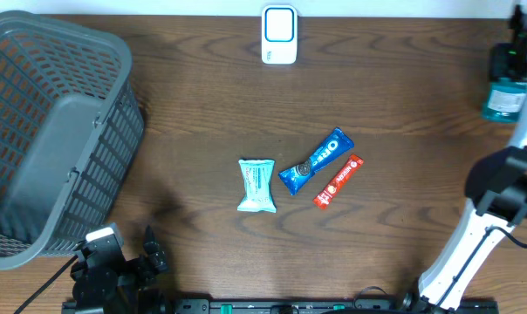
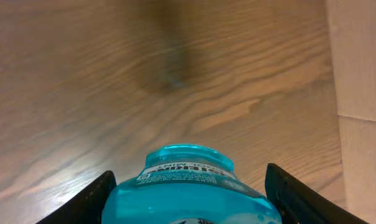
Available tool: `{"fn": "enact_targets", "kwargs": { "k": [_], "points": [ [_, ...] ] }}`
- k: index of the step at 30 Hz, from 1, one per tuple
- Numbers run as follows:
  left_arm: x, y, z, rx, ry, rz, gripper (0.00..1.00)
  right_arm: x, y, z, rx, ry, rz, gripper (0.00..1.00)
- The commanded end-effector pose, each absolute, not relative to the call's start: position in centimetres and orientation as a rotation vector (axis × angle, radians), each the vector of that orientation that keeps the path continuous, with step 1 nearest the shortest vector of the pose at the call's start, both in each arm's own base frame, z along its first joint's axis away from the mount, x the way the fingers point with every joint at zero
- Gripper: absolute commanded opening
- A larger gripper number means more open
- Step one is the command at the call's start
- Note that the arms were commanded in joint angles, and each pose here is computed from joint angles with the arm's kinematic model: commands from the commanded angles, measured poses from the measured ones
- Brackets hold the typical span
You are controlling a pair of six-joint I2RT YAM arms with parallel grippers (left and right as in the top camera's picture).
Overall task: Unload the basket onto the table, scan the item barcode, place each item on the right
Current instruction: 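Carry the bottle to the right edge of the table and release it, then reach the right gripper to the blue Oreo pack and grasp it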
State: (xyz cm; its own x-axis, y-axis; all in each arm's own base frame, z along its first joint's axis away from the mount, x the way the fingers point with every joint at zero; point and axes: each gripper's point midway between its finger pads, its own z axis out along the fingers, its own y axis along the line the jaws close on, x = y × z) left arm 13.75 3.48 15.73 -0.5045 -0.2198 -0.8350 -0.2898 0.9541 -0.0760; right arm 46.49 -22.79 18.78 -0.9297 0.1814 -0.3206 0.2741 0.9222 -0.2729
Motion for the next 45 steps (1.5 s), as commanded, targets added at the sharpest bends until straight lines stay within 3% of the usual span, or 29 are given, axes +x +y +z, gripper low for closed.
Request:
{"fn": "enact_targets", "kwargs": {
  "k": [1,5,14,24,33,36,38,45],
  "points": [
    [13.8,3.3,15.6,-0.358,2.122,0.080,1.00,45.8,-25.7,21.4,0.444,2.681,-0.408,0.30],
    [13.8,3.3,15.6,-0.358,2.122,0.080,1.00,44.8,-29.6,22.1,0.540,2.612,-0.428,0.32],
    [13.8,3.3,15.6,-0.358,2.122,0.080,1.00,42.8,-35.9,21.9,0.676,2.500,-0.401,0.27],
    [13.8,3.3,15.6,-0.358,2.122,0.080,1.00,42.0,-37.5,14.8,0.731,2.550,-0.330,0.29],
    [13.8,3.3,15.6,-0.358,2.122,0.080,1.00,42.3,-37.3,14.0,0.723,2.544,-0.311,0.55],
    [13.8,3.3,15.6,-0.358,2.122,0.080,1.00,42.4,-37.1,16.2,0.710,2.511,-0.320,0.89],
    [13.8,3.3,15.6,-0.358,2.122,0.080,1.00,42.3,-36.8,19.4,0.689,2.456,-0.337,0.99],
    [13.8,3.3,15.6,-0.358,2.122,0.080,1.00,41.9,-32.0,31.8,0.607,2.220,-0.312,0.99]
  ]
}}
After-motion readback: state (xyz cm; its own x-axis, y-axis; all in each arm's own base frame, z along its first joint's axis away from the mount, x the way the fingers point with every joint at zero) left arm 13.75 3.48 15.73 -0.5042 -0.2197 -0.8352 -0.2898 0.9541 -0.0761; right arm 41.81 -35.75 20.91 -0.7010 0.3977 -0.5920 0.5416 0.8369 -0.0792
